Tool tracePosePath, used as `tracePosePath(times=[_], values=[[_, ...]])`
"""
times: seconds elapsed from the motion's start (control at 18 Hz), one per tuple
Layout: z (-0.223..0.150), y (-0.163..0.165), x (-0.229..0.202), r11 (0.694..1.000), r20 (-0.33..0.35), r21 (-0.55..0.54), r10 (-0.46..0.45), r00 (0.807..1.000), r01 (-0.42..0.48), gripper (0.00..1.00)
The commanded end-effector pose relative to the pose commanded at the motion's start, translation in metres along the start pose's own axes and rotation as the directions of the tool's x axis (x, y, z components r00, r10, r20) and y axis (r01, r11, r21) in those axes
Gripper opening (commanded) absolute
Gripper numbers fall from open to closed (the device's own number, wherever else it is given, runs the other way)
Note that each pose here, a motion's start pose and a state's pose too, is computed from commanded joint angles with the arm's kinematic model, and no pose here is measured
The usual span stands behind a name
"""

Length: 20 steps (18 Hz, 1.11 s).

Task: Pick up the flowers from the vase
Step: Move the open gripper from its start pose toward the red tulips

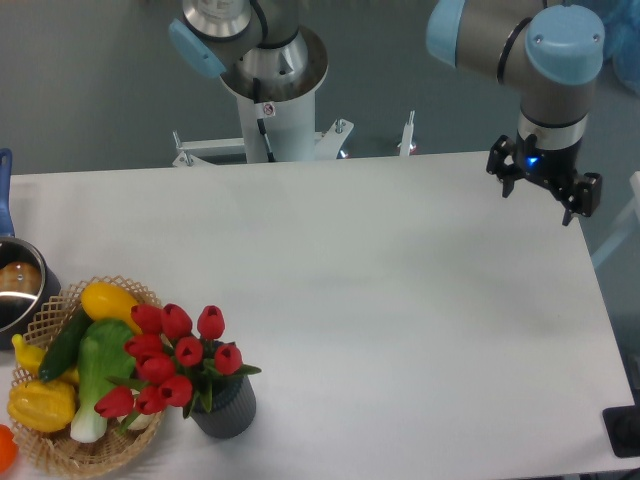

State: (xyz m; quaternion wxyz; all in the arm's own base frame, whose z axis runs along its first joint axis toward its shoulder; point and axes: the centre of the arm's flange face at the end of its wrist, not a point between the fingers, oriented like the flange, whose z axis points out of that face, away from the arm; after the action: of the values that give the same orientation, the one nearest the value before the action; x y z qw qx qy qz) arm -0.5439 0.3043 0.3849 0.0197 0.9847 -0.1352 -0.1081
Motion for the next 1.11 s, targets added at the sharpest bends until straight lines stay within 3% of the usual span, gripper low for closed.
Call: tracePosePath(times=[0.22,0.44,0.56,0.83,1.11], values=[[0.01,-0.012,0.009,0.999,-0.022,0.047,0.009,1.0,-0.008,1.0],[0.02,-0.024,0.022,0.983,-0.049,0.131,-0.126,0.991,0.132,1.0],[0.02,-0.025,0.025,0.981,-0.052,0.134,-0.137,0.989,0.143,1.0],[-0.002,-0.042,0.042,0.978,0.017,0.178,-0.111,0.994,0.106,1.0],[-0.017,-0.066,0.08,0.943,-0.011,0.323,-0.08,0.997,0.08,1.0]])
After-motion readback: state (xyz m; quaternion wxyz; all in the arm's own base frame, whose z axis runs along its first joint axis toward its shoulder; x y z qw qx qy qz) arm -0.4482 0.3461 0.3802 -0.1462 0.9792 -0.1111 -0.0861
